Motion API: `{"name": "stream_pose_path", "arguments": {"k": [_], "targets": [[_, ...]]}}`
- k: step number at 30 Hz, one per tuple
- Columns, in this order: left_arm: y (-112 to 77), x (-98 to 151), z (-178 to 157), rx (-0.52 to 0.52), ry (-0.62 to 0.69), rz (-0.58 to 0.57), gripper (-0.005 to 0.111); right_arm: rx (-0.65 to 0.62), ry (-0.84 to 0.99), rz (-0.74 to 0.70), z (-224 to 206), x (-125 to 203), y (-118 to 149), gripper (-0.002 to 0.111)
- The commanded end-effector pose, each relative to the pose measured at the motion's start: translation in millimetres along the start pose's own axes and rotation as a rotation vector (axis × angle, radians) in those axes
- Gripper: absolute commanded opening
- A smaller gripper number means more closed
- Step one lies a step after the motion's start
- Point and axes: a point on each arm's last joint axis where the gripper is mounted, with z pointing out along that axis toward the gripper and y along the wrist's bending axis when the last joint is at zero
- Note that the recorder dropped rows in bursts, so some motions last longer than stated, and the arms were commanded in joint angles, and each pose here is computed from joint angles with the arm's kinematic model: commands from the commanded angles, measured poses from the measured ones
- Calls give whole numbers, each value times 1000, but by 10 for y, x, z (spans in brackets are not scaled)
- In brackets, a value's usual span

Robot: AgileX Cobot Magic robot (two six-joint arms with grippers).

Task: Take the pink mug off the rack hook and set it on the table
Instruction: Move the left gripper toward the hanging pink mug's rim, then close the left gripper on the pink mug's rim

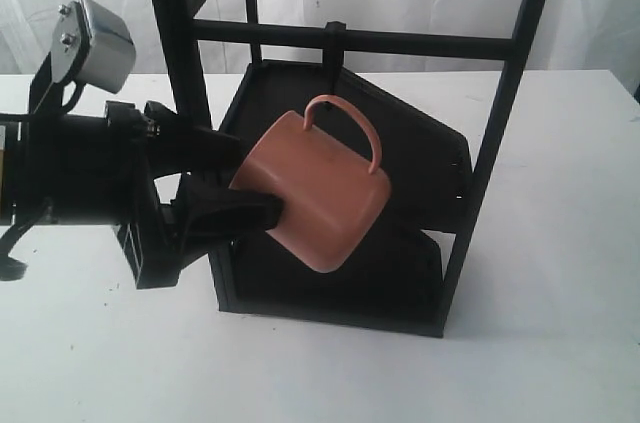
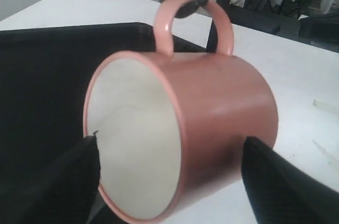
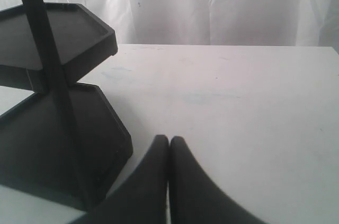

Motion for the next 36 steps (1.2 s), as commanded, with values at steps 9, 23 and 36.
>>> {"name": "stream_pose_path", "arguments": {"k": [9, 23, 36], "targets": [[-30, -18, 98, 118, -10, -40, 75, 4, -8, 1, -1, 7, -4, 0], [-219, -47, 267, 69, 5, 16, 69, 4, -8, 1, -1, 7, -4, 0], [-150, 6, 392, 64, -17, 3, 16, 4, -8, 1, -1, 7, -4, 0]]}}
